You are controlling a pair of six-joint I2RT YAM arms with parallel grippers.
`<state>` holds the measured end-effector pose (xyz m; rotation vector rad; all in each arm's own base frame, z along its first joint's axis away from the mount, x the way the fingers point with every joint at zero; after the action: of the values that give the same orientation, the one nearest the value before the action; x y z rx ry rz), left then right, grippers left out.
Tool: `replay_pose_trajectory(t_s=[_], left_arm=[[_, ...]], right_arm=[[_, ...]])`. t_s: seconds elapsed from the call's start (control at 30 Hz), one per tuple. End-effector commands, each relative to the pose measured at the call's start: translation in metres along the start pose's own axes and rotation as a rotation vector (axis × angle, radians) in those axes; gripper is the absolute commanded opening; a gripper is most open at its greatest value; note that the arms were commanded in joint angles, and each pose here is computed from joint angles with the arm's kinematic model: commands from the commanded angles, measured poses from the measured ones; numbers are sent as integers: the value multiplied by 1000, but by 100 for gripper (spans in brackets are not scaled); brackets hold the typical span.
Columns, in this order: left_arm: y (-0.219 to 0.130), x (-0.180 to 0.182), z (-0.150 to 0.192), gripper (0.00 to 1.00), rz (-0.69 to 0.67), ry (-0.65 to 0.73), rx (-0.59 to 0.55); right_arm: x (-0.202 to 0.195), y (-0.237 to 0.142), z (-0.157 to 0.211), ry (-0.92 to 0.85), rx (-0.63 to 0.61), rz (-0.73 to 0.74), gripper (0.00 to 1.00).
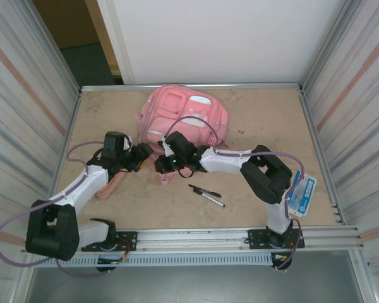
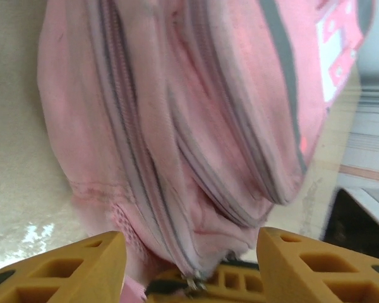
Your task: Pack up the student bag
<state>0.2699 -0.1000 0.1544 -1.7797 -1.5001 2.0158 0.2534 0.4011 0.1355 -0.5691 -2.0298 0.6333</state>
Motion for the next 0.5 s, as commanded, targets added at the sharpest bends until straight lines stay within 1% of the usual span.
replay_pose_trajectory(t_s=[0.0,0.07,0.13,0.23,0.3,0.33,0.47], left_arm=[[13,13,-2,54,-56,-37,0],[16,17,-3,49,-84,-48,2],[18,20,-5,42,-103,-47,-11],[18,21,-9,23,-98,-36,-25],[16,20,-14,4,-104,-6,-32],[15,21,-16,0,-113,3,-33],[14,25,-26,0,-119,8,-25]], right_arm=[[32,0,-7,-35,-24,-113,0],[28,0,-2,-24,-24,-108,0],[23,1,2,-9,-12,-98,0],[17,-7,10,0,-9,-65,0],[7,-15,17,0,-9,-31,0],[2,-19,19,5,-10,-14,0],[-22,-36,26,36,1,49,0]])
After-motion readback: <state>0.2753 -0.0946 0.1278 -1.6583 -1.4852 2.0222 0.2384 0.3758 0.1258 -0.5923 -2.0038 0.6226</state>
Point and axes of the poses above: each hand's point on the last joint's axis, 136 mm out from that joint toward the fingers, its own y axis out along the fingers, its own x axis along the line the jaws close on, z = x × y, the point moved 7 cm from there along -y, back along the fingers
